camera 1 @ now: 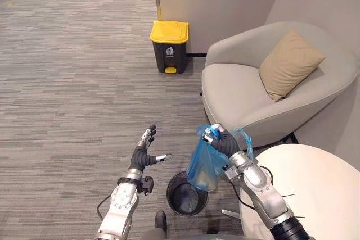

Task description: Gather rubbish on tea table into small bin, then transfer packed bag to large trash can.

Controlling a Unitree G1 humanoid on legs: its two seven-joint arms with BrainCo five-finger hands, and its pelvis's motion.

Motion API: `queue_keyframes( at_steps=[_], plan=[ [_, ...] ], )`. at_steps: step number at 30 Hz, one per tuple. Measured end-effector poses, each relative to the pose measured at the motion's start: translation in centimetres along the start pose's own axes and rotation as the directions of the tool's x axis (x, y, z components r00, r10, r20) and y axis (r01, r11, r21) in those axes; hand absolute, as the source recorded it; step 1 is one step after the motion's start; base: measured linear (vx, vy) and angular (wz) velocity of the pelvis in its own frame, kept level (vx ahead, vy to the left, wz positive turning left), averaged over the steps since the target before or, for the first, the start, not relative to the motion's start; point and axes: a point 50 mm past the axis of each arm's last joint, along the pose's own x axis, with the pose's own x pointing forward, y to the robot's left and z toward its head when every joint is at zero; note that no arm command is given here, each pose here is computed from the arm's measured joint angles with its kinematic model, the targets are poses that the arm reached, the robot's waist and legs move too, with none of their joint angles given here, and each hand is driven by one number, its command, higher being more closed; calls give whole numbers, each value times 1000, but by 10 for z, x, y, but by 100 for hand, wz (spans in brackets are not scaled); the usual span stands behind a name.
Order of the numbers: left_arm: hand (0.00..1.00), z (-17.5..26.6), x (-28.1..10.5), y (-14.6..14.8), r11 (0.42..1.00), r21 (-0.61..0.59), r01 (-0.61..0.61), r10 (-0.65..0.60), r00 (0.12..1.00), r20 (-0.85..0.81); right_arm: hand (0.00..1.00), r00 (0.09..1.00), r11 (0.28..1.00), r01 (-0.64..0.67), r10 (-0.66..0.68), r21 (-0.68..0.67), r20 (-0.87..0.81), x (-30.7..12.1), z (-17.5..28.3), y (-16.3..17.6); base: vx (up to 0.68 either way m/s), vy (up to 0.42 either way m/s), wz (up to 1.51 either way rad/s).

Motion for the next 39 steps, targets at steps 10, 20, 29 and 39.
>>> queue_keyframes(
  at_steps=[10,20,29,39],
  plan=[
    [0,26,25,-10,984,162,78,-98,988,123,100,997,998,-45,47,-33,62,11,17,-10,3,7,-5],
    [0,21,32,-23,963,220,155,-178,980,93,100,978,988,-155,157,-20,135,23,33,10,2,-1,-1],
    [0,6,34,-37,954,222,203,-214,976,27,100,941,964,-265,264,-26,212,41,52,32,-1,0,0],
    [0,-11,31,-51,947,238,215,-209,977,-52,100,923,953,-303,294,-2,249,47,60,48,0,0,0]
  ],
)
